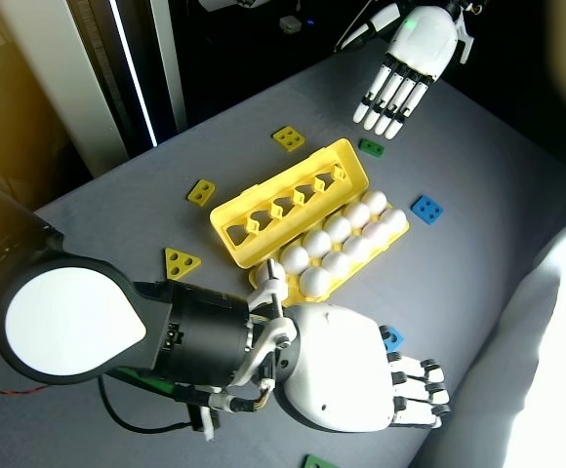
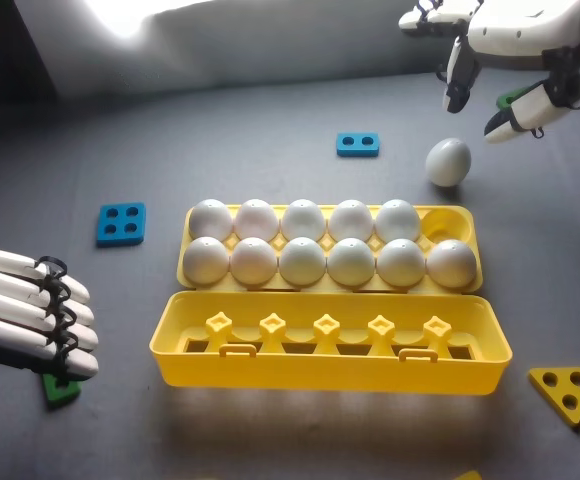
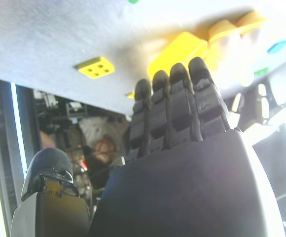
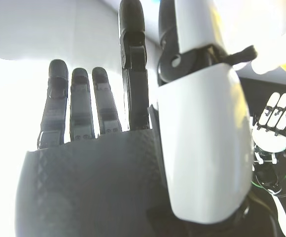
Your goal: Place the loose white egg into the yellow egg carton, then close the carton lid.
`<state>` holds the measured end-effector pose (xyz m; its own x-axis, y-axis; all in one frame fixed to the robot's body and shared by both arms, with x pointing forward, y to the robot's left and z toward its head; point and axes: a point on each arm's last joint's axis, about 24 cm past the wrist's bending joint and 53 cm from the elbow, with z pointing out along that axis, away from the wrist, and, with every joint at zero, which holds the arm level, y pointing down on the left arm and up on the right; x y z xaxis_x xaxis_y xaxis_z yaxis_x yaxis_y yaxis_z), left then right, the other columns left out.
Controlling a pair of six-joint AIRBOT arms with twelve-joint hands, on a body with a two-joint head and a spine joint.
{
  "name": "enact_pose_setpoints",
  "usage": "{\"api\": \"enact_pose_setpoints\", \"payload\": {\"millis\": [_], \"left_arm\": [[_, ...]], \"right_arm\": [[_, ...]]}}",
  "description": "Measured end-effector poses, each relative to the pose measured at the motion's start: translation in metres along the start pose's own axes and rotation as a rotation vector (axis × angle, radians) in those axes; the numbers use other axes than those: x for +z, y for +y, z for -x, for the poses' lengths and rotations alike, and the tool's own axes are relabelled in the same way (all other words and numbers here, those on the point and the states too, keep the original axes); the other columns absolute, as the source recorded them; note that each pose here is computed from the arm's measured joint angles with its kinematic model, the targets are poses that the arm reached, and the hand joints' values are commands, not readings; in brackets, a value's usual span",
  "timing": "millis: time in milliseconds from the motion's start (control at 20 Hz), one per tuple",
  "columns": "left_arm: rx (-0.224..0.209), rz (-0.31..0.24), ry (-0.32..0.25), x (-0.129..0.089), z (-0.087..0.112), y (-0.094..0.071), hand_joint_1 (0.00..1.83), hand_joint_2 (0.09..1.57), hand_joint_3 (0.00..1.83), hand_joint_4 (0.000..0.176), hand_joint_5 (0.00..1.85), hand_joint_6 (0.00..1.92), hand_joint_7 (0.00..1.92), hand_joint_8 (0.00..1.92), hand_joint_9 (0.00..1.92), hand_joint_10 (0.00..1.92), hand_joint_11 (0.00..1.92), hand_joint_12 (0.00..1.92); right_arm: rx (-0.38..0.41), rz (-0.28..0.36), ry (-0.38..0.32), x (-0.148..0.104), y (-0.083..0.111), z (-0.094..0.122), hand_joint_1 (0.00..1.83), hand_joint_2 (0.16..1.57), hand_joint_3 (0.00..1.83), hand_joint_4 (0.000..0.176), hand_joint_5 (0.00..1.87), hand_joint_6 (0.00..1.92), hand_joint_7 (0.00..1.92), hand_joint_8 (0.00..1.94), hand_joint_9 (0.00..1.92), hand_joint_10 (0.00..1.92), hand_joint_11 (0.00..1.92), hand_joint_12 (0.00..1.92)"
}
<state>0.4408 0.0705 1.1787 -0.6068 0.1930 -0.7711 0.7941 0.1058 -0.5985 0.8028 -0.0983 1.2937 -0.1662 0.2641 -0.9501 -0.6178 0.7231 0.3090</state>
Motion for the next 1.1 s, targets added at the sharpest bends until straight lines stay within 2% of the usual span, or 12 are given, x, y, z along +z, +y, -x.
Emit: {"api": "enact_pose_setpoints", "payload": {"millis": [400,550,700,950,1100], "left_arm": [[0.0,0.007,-0.002,-0.001,0.001,0.003,0.0,1.06,0.0,0.0,0.22,0.0,0.19,0.0,0.13,0.0,0.0,0.22],[0.0,0.007,-0.002,-0.001,0.001,0.003,0.0,1.06,0.0,0.0,0.22,0.0,0.2,0.0,0.13,0.0,0.0,0.22],[-0.001,0.005,-0.002,0.0,0.001,0.002,0.0,1.06,0.0,0.0,0.23,0.0,0.2,0.0,0.13,0.0,0.0,0.24],[0.002,0.006,0.003,0.0,0.0,0.003,0.0,1.06,0.0,0.0,0.22,0.0,0.2,0.0,0.13,0.0,0.0,0.24],[0.003,0.006,0.003,0.0,0.0,0.003,0.0,1.07,0.0,0.0,0.23,0.0,0.2,0.0,0.14,0.0,0.0,0.26]], "right_arm": [[0.003,0.031,0.01,0.014,0.015,-0.008,1.06,0.98,0.0,0.0,0.98,0.0,0.0,0.0,0.0,0.0,0.0,0.38],[-0.001,0.031,0.023,0.014,0.015,-0.015,1.05,0.99,0.0,0.0,0.99,0.01,0.0,0.0,0.0,0.0,0.0,0.38],[-0.003,0.027,0.03,0.014,0.013,-0.019,1.06,0.98,0.0,0.0,1.02,0.0,0.0,0.0,0.0,0.0,0.0,0.29],[-0.021,0.032,0.036,0.014,0.014,-0.023,1.01,1.01,0.0,0.0,0.99,0.0,0.0,0.0,0.0,0.0,0.0,0.39],[-0.029,0.041,0.037,0.014,0.016,-0.025,1.03,1.0,0.0,0.0,1.02,0.01,0.0,0.0,0.0,0.0,0.0,0.35]]}}
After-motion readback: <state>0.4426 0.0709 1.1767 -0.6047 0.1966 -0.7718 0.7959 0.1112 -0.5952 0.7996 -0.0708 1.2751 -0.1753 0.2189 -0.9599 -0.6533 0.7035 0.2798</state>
